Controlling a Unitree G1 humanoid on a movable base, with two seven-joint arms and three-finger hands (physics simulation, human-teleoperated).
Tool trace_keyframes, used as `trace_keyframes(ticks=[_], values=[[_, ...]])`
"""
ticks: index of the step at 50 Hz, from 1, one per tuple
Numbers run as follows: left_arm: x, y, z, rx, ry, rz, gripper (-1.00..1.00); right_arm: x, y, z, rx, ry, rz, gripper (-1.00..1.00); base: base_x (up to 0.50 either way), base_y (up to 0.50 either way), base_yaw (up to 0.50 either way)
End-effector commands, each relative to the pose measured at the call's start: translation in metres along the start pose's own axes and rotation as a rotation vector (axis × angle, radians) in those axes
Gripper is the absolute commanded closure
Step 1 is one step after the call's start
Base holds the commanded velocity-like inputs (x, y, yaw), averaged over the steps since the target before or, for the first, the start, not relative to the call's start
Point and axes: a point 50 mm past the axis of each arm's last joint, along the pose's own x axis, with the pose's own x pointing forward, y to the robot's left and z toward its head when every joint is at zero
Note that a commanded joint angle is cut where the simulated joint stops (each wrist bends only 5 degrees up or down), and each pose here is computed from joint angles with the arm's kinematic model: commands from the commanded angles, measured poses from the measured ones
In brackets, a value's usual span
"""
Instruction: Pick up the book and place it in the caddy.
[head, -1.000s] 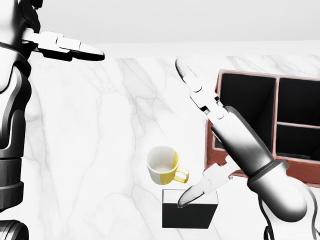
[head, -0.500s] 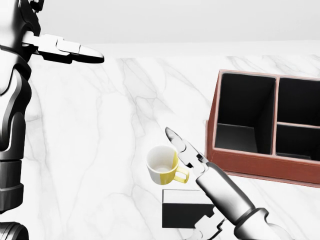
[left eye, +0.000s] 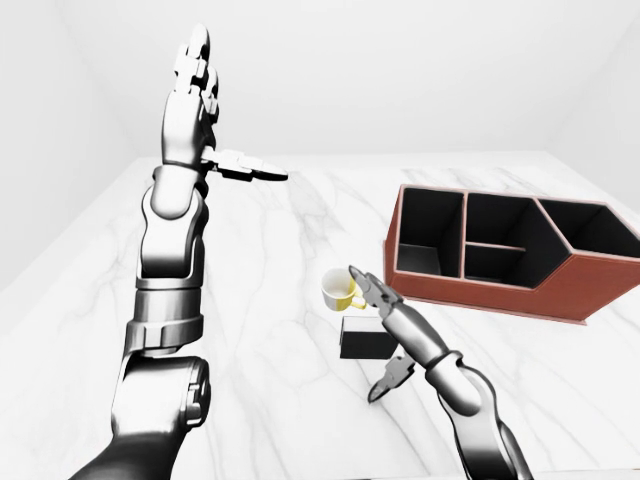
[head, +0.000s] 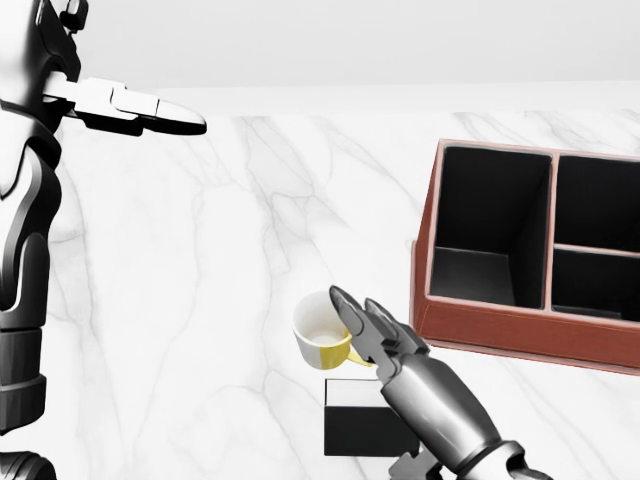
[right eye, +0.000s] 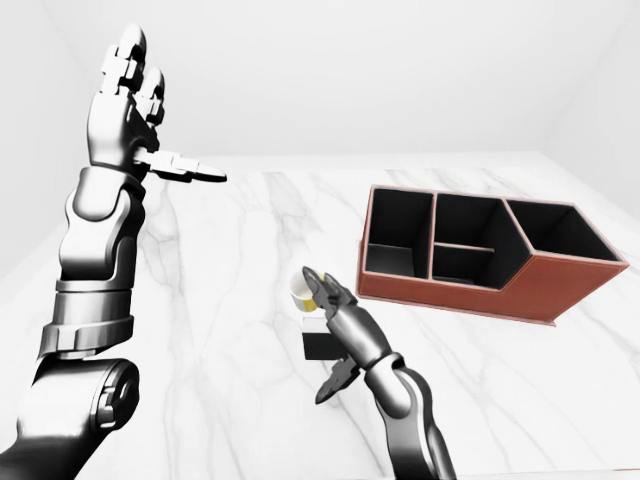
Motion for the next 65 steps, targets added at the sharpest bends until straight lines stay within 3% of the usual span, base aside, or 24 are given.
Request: trace_keyframes(ticks=[1, 17, 30, 40, 62, 63, 64, 65], values=[[-0.001, 0.001, -0.005, 0.001, 0.020, 0.000, -1.00, -0.001, -0.006, 0.007, -0.138, 0.016, -0.053, -1.00, 0.00, 0.00, 0.00], [-0.003, 0.002, -0.010, -0.004, 0.036, -0.001, -1.00, 0.023, -0.001, -0.004, -0.243, 0.070, -0.039, -1.00, 0.00, 0.00, 0.00], [-0.007, 0.003, -0.013, 0.000, 0.047, -0.006, -1.00, 0.046, 0.017, -0.034, -0.293, 0.171, -0.012, -1.00, 0.00, 0.00, 0.00], [-0.008, 0.002, -0.017, 0.005, 0.063, -0.008, -1.00, 0.054, 0.033, -0.060, -0.296, 0.252, 0.016, -1.00, 0.00, 0.00, 0.00], [-0.011, 0.003, -0.024, 0.004, 0.085, -0.007, -1.00, 0.057, 0.048, -0.079, -0.325, 0.314, 0.065, -1.00, 0.00, 0.00, 0.00], [-0.011, 0.003, -0.024, 0.004, 0.086, -0.006, -1.00, 0.056, 0.048, -0.079, -0.328, 0.315, 0.066, -0.54, 0.00, 0.00, 0.00], [-0.011, 0.003, -0.024, 0.004, 0.085, -0.007, -1.00, 0.054, 0.049, -0.078, -0.329, 0.314, 0.074, 0.28, 0.00, 0.00, 0.00], [-0.011, 0.003, -0.024, 0.003, 0.085, -0.007, -1.00, 0.053, 0.049, -0.079, -0.332, 0.315, 0.074, 0.94, 0.00, 0.00, 0.00]])
